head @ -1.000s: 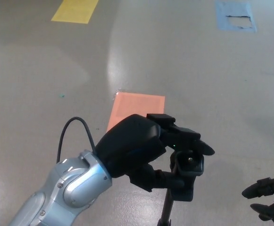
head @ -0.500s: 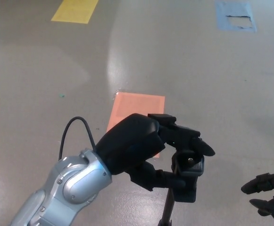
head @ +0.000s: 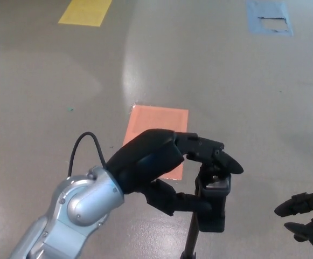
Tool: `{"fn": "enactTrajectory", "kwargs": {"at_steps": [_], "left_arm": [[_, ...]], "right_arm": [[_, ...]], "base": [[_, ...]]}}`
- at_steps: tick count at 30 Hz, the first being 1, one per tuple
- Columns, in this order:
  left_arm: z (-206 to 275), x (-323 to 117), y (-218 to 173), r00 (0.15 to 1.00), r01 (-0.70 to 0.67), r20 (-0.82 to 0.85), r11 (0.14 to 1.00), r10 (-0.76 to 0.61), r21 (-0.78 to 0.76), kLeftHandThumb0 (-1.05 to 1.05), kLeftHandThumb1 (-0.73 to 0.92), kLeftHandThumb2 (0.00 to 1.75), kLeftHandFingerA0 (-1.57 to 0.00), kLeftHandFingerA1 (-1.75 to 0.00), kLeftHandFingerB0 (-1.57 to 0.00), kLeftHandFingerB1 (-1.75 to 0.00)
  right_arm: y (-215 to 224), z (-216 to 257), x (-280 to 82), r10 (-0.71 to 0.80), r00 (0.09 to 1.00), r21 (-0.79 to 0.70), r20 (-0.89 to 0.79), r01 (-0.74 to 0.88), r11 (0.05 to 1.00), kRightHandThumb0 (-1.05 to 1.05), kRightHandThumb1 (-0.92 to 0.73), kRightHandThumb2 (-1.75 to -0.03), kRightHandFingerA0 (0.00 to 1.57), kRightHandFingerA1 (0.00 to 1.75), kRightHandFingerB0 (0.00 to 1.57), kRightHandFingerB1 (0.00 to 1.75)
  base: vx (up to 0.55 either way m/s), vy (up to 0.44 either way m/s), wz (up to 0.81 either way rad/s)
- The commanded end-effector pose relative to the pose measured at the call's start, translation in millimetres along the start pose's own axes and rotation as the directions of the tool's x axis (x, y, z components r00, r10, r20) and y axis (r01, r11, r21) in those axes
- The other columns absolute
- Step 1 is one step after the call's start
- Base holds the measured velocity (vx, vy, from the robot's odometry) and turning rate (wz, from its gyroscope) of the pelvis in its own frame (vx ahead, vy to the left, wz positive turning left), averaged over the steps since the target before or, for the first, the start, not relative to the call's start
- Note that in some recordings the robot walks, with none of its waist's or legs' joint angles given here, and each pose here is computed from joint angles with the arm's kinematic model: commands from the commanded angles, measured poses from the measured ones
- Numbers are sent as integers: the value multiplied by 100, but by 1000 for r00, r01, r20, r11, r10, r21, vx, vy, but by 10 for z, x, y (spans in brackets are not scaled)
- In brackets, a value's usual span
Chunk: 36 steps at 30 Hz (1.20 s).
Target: The robot uses its left hand to grab the top of a phone stand kept on the floor and rotates it anti-clockwise
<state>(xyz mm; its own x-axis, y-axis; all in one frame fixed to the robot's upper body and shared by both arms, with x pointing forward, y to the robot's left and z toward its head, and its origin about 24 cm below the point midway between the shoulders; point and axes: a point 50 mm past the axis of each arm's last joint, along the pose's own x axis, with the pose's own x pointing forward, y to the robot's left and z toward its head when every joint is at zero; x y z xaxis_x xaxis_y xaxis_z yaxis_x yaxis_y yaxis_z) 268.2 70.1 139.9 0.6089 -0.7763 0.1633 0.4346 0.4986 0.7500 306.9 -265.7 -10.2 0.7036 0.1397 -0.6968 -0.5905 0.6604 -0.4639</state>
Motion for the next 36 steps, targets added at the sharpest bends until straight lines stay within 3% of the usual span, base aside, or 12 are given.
{"fn": "enactTrajectory", "kwargs": {"at_steps": [1,5,17,30,36], "left_arm": [[-167,-5,22,986,33,-140,940,-86,-338,-21,69,61,-103,-73,-92,-50],[-191,1,27,982,27,-162,926,-95,-377,-21,68,61,-105,-66,-94,-51],[-220,27,24,974,22,-193,894,-121,-448,-20,69,62,-104,-67,-92,-52],[-275,62,14,964,-30,-201,684,-172,-729,-18,68,62,-109,-65,-94,-54],[-297,57,21,959,-33,-208,656,-192,-754,-23,65,60,-112,-70,-93,-53]], "right_arm": [[-41,-27,-14,-4,1000,-5,-24,4,1000,-46,-76,-62,51,39,37,35],[-54,-15,-15,-8,1000,-7,-24,8,1000,-46,-76,-62,50,38,37,34],[-97,25,-23,-13,1000,-2,-12,13,1000,-46,-77,-62,50,39,36,35],[-142,88,-23,-21,1000,-23,2,21,1000,-48,-77,-63,49,40,38,35],[-160,116,-24,-18,1000,-35,3,19,999,-49,-78,-64,47,38,37,35]], "base": [[0,0,0],[0,0,0],[0,0,0],[0,0,0],[0,0,0]]}}
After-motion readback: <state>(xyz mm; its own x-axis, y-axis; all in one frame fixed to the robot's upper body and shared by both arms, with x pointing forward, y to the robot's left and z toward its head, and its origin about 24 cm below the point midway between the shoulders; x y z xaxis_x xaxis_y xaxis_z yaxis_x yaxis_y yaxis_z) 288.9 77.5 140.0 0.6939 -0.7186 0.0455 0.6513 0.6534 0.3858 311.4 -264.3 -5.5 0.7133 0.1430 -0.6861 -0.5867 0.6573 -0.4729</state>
